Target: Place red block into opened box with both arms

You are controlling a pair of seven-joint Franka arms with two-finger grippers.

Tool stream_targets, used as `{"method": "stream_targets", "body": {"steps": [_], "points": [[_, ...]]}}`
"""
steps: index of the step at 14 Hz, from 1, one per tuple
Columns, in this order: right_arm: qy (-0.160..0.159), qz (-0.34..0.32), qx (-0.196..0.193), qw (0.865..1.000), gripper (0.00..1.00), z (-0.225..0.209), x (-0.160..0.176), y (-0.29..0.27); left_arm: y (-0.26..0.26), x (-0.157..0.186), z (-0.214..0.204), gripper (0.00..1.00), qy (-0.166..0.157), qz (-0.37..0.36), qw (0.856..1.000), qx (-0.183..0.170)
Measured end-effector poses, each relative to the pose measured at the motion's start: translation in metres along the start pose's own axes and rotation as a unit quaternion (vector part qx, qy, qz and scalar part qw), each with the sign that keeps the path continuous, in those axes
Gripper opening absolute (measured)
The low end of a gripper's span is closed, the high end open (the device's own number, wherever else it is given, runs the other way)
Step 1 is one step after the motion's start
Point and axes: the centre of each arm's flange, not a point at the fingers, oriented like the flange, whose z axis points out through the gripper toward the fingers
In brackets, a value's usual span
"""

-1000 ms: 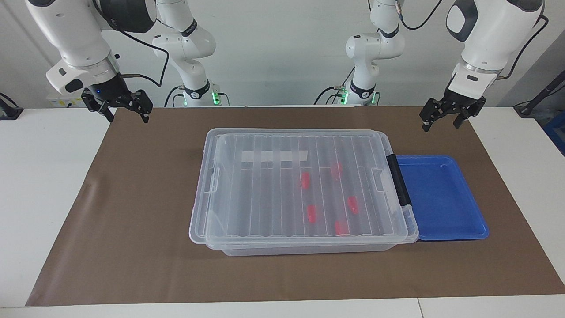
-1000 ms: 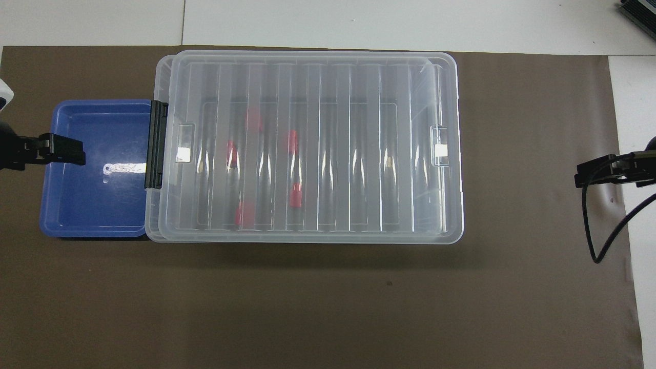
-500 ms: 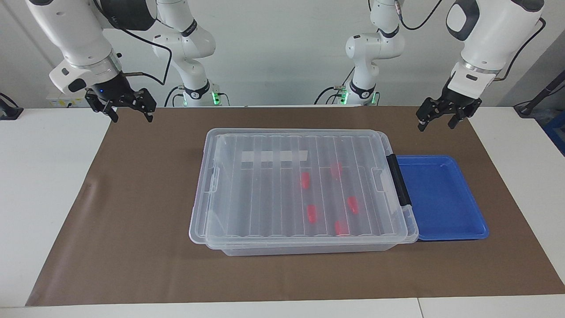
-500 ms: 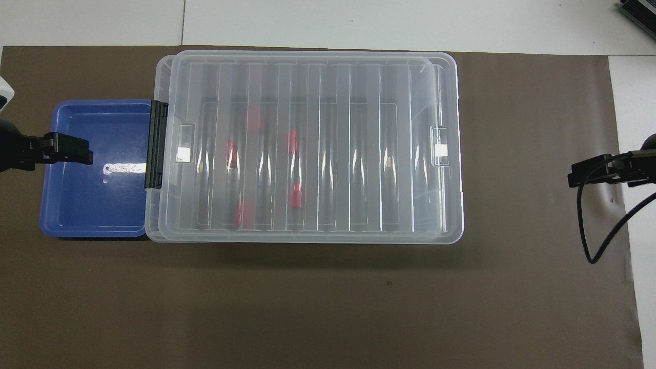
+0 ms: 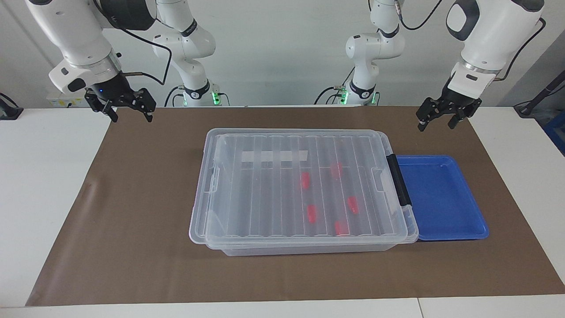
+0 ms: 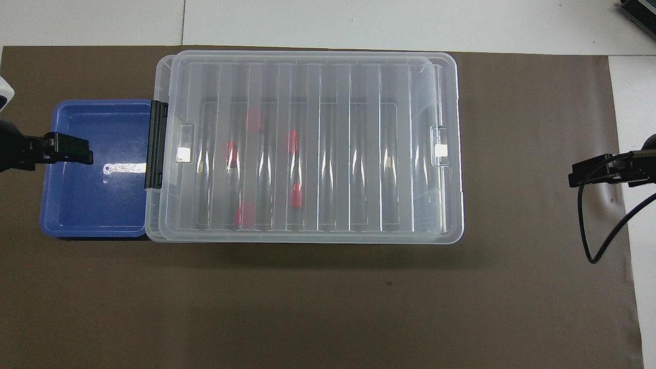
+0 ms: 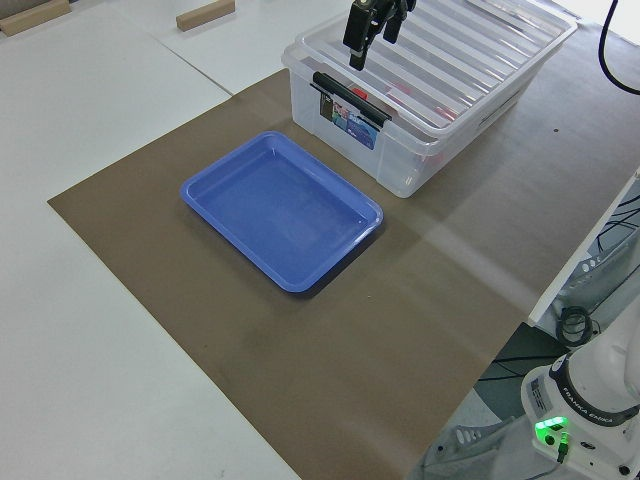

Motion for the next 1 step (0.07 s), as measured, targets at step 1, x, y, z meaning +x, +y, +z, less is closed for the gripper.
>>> {"method": "stream_targets", "body": {"steps": [1], "points": [[0.000, 0.000, 0.000, 1.000, 1.00, -0.0002, 0.0000, 0.0000, 0.0000, 0.0000, 0.0000, 1.00, 0.000, 0.000, 1.000, 0.000]]}}
